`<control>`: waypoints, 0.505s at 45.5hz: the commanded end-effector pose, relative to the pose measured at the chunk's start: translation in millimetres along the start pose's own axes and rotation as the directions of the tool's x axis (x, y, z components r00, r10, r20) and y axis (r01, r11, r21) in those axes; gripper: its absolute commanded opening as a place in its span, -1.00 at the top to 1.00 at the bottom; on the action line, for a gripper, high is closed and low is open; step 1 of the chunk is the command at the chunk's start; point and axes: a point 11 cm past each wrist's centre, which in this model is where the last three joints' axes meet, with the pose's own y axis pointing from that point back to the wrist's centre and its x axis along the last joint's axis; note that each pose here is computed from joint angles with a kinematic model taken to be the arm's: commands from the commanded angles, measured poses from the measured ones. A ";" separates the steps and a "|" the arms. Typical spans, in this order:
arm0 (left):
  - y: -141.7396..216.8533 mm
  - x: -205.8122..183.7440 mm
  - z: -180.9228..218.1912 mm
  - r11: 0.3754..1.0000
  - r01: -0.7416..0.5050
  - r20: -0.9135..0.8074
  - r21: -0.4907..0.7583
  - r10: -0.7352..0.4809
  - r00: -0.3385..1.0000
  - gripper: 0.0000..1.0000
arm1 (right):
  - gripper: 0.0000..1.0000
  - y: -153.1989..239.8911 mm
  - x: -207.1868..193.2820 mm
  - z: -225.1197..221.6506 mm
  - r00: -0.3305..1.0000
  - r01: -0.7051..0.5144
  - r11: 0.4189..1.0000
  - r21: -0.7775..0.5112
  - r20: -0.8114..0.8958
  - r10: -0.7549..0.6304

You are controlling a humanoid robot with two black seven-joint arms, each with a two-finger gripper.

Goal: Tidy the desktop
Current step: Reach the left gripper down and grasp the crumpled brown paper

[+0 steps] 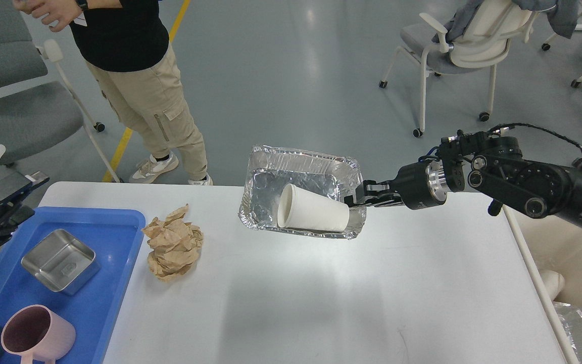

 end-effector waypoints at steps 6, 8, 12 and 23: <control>47.1 39.1 -18.6 0.993 -0.094 -0.055 0.070 0.098 0.994 -0.94 | 1.00 2.8 -1.5 4.9 1.000 -0.001 1.000 -0.008 0.009 0.001; 55.4 45.2 -22.5 0.990 -0.091 -0.049 0.111 0.097 0.994 -0.94 | 1.00 3.4 -1.3 5.3 1.000 -0.002 1.000 -0.009 0.009 0.002; 76.0 60.6 -27.9 0.977 -0.090 -0.037 0.191 0.099 0.994 -0.94 | 1.00 3.9 -3.1 7.5 1.000 0.003 1.000 -0.016 0.011 -0.003; 89.3 79.3 -11.7 0.980 -0.087 0.003 0.179 0.088 0.996 -0.94 | 1.00 1.5 -4.5 6.8 1.000 0.010 1.000 -0.017 0.007 -0.010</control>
